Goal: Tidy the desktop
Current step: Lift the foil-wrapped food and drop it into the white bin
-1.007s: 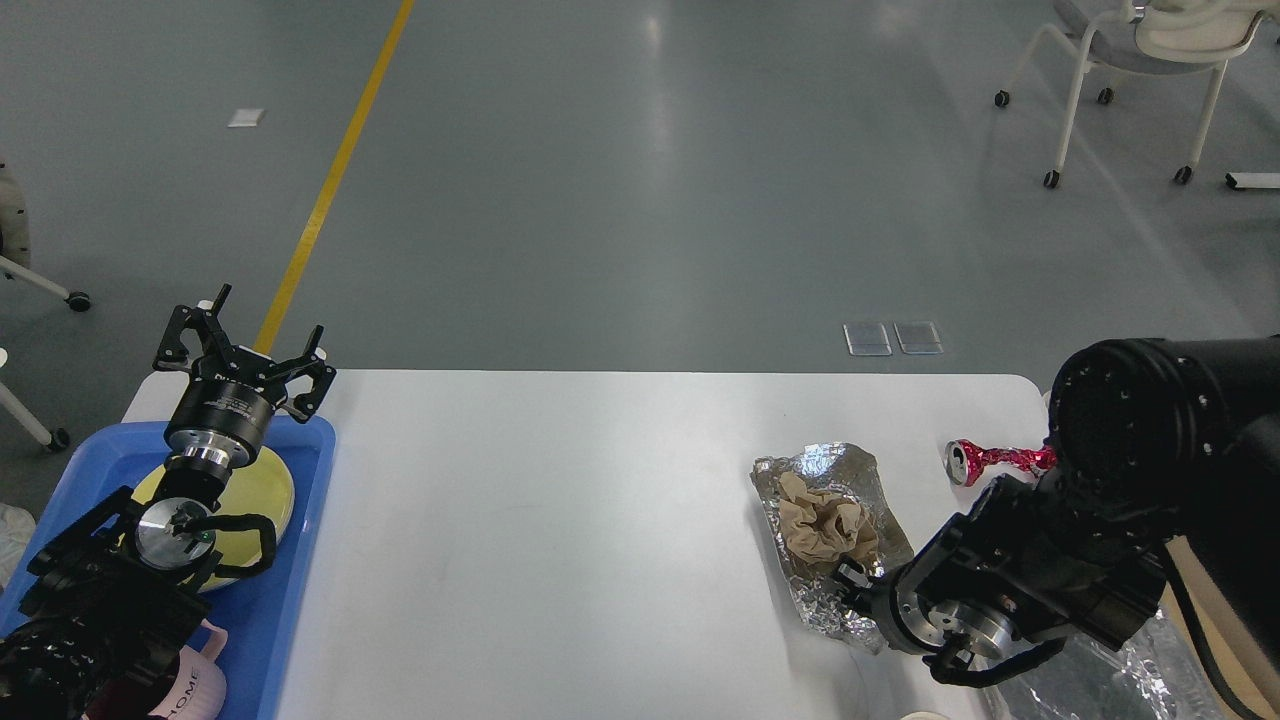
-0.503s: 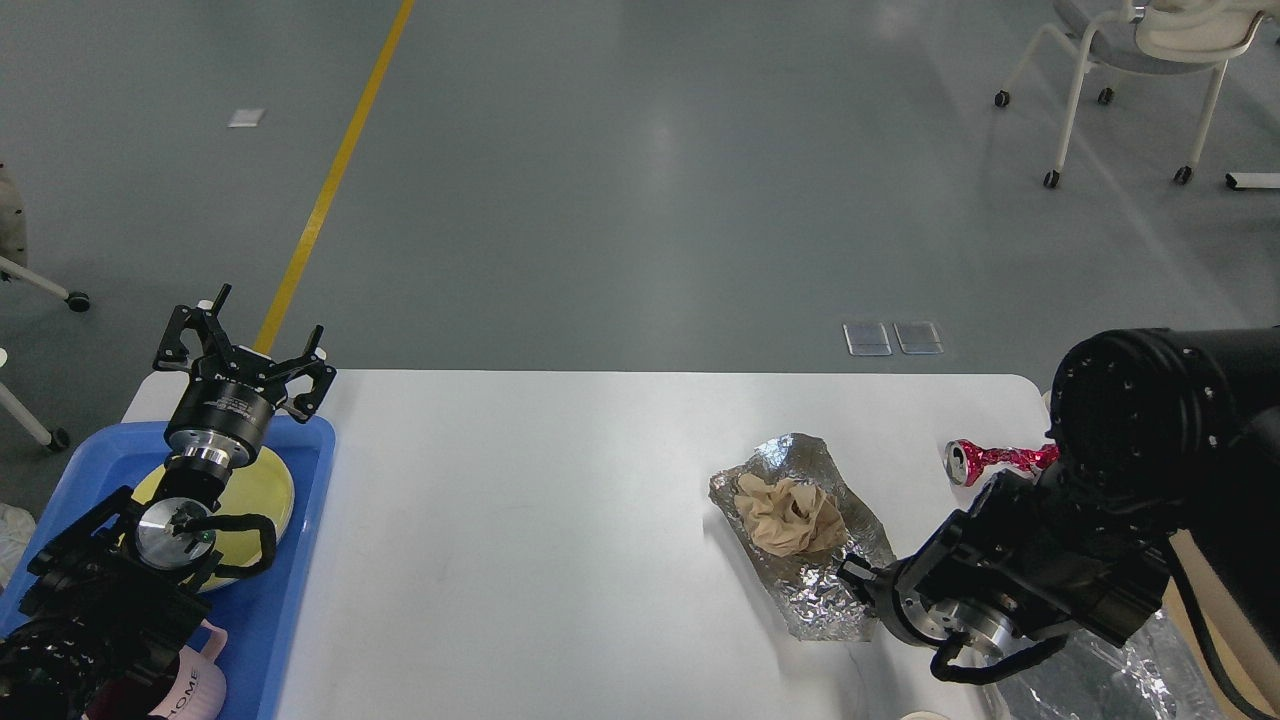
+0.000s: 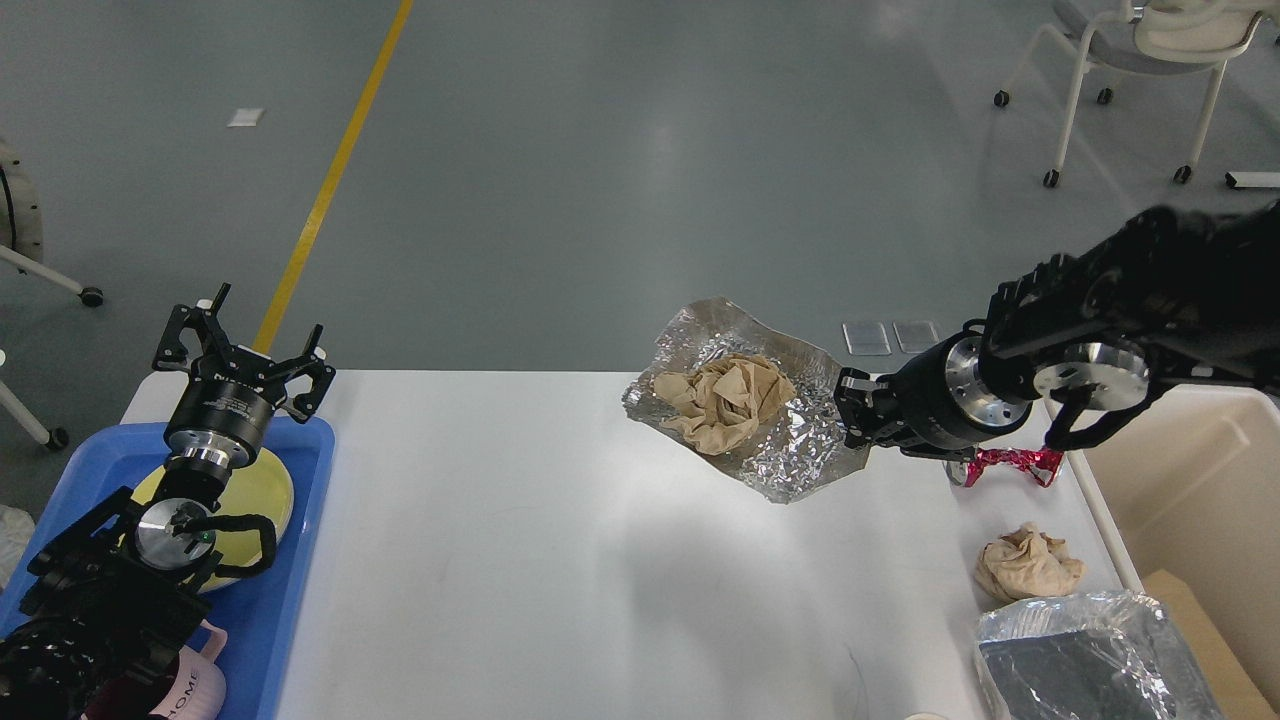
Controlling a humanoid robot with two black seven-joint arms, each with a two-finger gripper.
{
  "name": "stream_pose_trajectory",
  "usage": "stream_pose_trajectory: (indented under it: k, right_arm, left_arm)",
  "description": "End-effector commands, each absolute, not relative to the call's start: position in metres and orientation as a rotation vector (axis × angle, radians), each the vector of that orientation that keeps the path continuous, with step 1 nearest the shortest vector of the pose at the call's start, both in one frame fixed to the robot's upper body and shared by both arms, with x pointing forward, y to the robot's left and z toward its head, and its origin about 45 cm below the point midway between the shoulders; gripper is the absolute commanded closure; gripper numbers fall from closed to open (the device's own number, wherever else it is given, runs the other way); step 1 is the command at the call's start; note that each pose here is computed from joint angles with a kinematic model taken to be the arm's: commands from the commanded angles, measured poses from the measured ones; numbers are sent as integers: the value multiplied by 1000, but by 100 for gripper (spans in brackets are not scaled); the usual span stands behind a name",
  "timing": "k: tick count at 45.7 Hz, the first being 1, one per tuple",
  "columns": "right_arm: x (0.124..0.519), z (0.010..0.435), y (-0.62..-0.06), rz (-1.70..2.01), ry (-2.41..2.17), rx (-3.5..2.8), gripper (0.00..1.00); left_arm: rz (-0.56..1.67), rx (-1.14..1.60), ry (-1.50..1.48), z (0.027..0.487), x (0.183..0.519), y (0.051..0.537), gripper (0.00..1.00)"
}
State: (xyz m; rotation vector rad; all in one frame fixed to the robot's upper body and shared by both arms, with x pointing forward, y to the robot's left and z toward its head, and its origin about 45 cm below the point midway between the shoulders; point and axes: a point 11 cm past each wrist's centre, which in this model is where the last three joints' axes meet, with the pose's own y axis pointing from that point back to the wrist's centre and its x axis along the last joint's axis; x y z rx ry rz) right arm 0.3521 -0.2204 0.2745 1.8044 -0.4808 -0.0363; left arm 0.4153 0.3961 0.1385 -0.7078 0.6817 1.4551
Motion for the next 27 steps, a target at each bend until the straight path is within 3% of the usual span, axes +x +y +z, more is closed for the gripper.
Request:
stream_pose_trajectory:
  k: [1,7,15,27]
  right_arm:
    - [352,325,-205,-30,-380,1882,100]
    - [335,359,-192,-83,-287,1961,100]
    - [334,353,-203,-99,-312,1941,100]
    - [368,287,-337,-151,-601,1721,100]
  left_arm:
    - [1459,-707,684,137,414,397,2]
    - [1459,-707,685,137,414,397,2]
    - [1459,-707,685,137,414,397,2]
    - [1459,-707,684,137,414,397,2]
